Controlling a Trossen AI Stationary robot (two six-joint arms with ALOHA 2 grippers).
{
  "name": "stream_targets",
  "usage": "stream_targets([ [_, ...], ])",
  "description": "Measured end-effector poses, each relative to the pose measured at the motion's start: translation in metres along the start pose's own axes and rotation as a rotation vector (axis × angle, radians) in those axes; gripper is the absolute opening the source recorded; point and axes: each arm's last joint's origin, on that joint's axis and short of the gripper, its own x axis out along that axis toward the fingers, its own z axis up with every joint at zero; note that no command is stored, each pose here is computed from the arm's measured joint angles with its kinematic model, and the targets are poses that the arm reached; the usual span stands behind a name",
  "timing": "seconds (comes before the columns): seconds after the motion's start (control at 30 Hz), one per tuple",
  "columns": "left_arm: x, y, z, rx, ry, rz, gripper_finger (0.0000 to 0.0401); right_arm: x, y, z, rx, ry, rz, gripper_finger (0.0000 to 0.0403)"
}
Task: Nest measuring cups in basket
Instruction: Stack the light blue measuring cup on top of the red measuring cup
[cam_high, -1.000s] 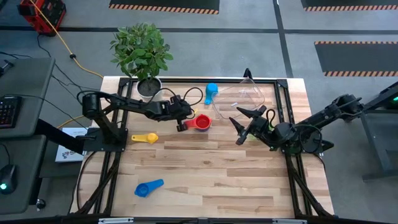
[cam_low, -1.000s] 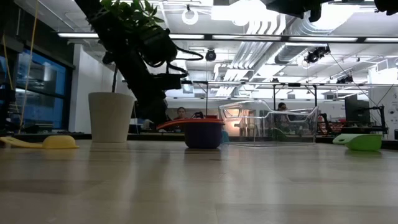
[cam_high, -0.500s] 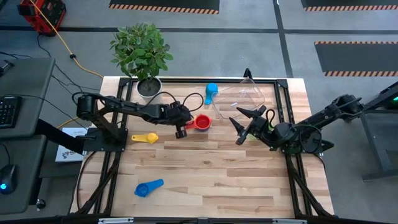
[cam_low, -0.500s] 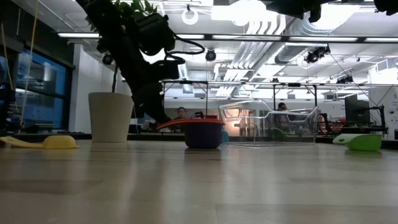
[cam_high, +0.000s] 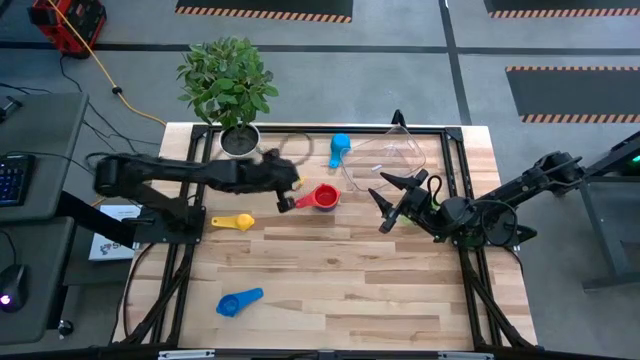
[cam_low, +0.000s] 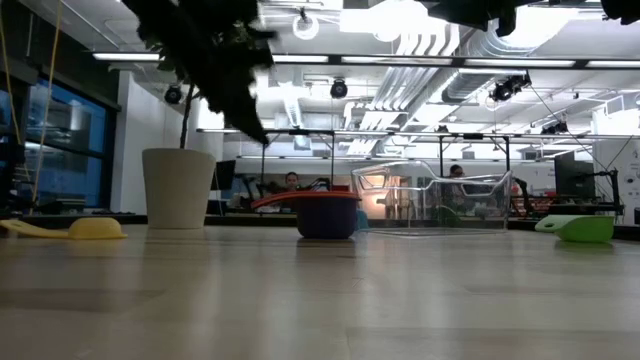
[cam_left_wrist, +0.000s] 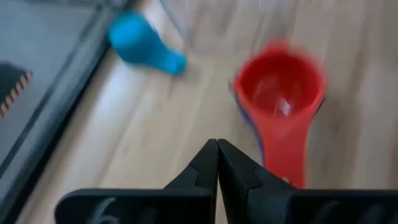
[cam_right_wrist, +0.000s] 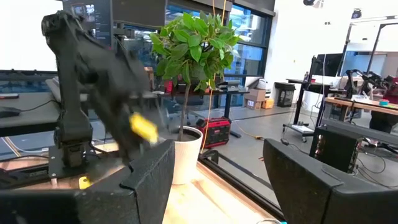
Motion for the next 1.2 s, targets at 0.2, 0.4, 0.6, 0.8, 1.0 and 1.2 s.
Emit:
stream_targets([
  [0.2, -0.058, 0.004, -0.010, -0.142, -0.371, -0.050, 0.0000, 0.000, 0.000, 0.000, 0.007, 0.001, -0.004, 0.0236],
  [0.4, -0.080, -0.002, -0.048, -0.236, -0.688, -0.110, 0.0000, 0.003, -0.002, -0.001, 0.058, -0.003, -0.003, 0.0236],
  [0.6, -0.094, 0.003, -0.062, -0.290, -0.811, -0.116, 0.0000, 0.009, -0.005, -0.004, 0.077, 0.009, 0.010, 0.0236],
  [0.8, -0.095, 0.004, -0.063, -0.278, -0.808, -0.115, 0.0000, 0.013, -0.008, -0.009, 0.100, 0.034, 0.014, 0.0236],
  [1.0, -0.095, 0.004, -0.062, -0.265, -0.822, -0.108, 0.0000, 0.035, -0.026, -0.016, 0.166, 0.096, -0.086, 0.0215],
  [1.2, -0.097, 0.005, -0.061, -0.242, -0.843, -0.095, 0.0000, 0.109, -0.068, 0.009, 0.202, 0.323, -0.130, 0.0053],
])
